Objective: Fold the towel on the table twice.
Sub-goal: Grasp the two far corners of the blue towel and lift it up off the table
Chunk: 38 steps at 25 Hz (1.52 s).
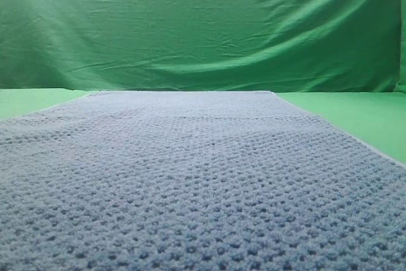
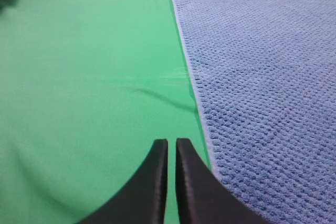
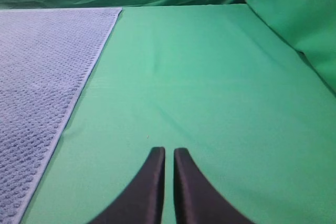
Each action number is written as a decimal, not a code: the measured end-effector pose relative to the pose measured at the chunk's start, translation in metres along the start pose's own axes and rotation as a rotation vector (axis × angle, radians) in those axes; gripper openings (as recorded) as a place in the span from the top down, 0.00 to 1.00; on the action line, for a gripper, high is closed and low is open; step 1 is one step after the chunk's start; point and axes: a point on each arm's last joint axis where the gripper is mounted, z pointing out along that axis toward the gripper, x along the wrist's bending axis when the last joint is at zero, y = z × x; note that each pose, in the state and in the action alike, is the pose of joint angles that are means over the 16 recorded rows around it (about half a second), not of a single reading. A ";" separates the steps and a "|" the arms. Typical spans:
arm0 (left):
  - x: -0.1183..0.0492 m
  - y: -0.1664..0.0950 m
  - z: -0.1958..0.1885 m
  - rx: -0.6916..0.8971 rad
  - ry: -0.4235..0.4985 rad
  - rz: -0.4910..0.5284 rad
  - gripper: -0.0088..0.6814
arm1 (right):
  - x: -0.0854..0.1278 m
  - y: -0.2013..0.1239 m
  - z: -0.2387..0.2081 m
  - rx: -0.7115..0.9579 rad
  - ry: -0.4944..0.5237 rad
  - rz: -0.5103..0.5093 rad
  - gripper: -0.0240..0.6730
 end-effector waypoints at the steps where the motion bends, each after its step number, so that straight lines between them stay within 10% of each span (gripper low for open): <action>1: 0.000 0.000 0.000 0.000 0.000 0.000 0.91 | 0.000 0.000 0.000 0.000 0.000 0.000 0.89; 38: 0.002 0.023 -0.003 -0.257 0.013 -0.072 0.91 | 0.000 0.017 -0.001 -0.192 0.006 0.004 0.89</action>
